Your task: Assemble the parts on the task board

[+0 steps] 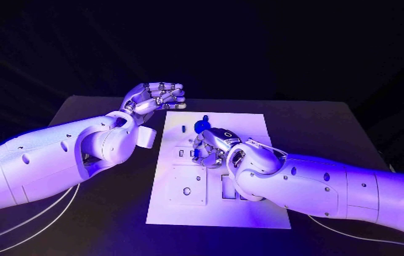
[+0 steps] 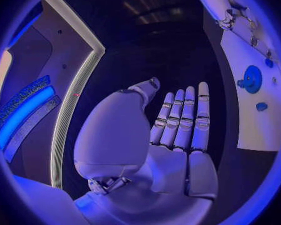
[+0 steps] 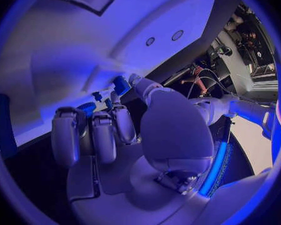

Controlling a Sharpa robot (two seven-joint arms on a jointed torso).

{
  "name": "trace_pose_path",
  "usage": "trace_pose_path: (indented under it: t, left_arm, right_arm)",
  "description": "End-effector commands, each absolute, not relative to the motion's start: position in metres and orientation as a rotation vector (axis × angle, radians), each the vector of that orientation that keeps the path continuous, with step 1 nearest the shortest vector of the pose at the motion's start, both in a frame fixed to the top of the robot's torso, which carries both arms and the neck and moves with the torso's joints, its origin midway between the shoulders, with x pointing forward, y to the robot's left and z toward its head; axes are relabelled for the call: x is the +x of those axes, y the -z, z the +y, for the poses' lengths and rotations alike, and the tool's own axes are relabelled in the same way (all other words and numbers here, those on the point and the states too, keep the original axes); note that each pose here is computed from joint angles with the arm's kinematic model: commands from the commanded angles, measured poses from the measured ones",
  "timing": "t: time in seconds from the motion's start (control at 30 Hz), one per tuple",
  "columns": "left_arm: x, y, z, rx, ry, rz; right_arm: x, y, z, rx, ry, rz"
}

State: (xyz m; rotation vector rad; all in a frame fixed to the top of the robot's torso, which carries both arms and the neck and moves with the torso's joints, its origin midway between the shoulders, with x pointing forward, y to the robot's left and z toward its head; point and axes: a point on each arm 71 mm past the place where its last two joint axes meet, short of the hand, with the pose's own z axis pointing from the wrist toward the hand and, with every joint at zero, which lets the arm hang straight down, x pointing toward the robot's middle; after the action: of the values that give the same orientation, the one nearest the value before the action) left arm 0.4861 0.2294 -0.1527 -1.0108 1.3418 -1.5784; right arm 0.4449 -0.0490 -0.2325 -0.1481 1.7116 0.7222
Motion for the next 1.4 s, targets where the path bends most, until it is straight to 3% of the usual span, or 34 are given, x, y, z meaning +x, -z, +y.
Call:
trace_pose_path:
  t: [0.03,0.33,0.57,0.83,0.93,1.13,1.4]
  left_arm:
    - [0.486,0.152,0.228,-1.006,1.599,1.345]
    - [0.487,0.153,0.23,-1.013,1.574,1.358]
    - [0.492,0.161,0.232,-1.004,1.462,1.457]
    - [0.496,0.18,0.236,-0.938,1.207,1.748]
    - [0.496,0.19,0.232,-0.827,1.069,1.981]
    - [0.503,0.192,0.222,-0.587,0.801,2.229]
    - [0.512,0.195,0.205,-0.36,0.572,2.309]
  right_arm:
    - [0.443,0.232,-0.047,-0.168,-0.737,1.698]
    - [0.436,0.223,-0.051,-0.135,-0.789,1.629]
    - [0.439,0.199,-0.07,-0.063,-0.897,1.5]
    - [0.453,0.172,-0.117,0.126,-1.021,1.51]
    - [0.456,0.165,-0.138,0.215,-1.025,1.534]
    - [0.461,0.157,-0.169,0.311,-0.997,1.551]
    - [0.47,0.158,-0.193,0.383,-0.946,1.574]
